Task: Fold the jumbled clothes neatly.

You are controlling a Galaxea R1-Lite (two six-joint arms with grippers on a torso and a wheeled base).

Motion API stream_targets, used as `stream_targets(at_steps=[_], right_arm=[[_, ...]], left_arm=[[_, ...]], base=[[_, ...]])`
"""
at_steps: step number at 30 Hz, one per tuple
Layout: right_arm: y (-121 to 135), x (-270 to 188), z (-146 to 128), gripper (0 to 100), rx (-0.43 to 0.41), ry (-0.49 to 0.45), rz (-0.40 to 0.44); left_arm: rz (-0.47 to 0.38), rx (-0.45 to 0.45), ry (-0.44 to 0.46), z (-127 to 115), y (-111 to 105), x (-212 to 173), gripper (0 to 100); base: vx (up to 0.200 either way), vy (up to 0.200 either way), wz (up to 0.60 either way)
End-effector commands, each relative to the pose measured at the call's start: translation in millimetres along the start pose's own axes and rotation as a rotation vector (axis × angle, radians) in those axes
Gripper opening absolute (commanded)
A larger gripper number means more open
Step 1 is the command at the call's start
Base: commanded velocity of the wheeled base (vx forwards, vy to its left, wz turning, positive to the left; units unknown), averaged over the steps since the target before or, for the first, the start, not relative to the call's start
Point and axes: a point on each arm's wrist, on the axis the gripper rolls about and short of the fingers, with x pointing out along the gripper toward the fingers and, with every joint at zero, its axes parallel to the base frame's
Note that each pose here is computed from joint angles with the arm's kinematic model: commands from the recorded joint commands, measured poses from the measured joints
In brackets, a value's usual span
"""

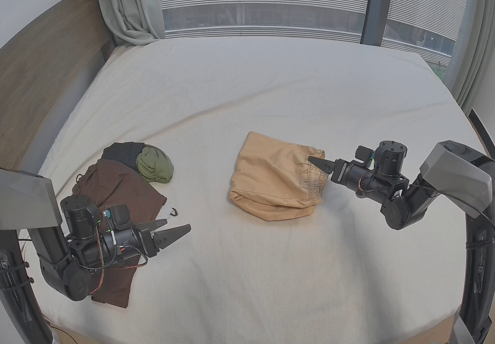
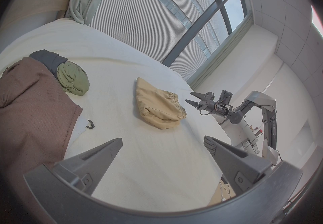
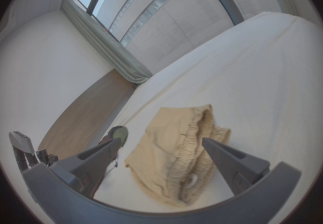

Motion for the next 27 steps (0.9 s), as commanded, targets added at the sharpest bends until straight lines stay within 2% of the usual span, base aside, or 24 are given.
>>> stream_targets(at_steps=[1, 8, 20, 27], right_arm=[[25, 2, 6, 100, -0.018, -0.006, 0.053], [36, 16, -13, 100, -0.017, 0.035, 0.086], [6, 33, -59, 100, 0.018, 0.12, 0.034], [-10, 35, -77, 100, -0.011, 0.141, -0.007]], left_arm=[[-0.001, 0.002, -0.003, 1, 0, 0, 100], [0.0, 0.0, -0.001, 0, 0, 0, 100], [-0.001, 0.002, -0.002, 0, 0, 0, 100], [-0.001, 0.002, -0.002, 0, 0, 0, 100]], base=[[0.0, 0.0, 0.0], [0.0, 0.0, 0.0], [0.0, 0.0, 0.0], [0.0, 0.0, 0.0]])
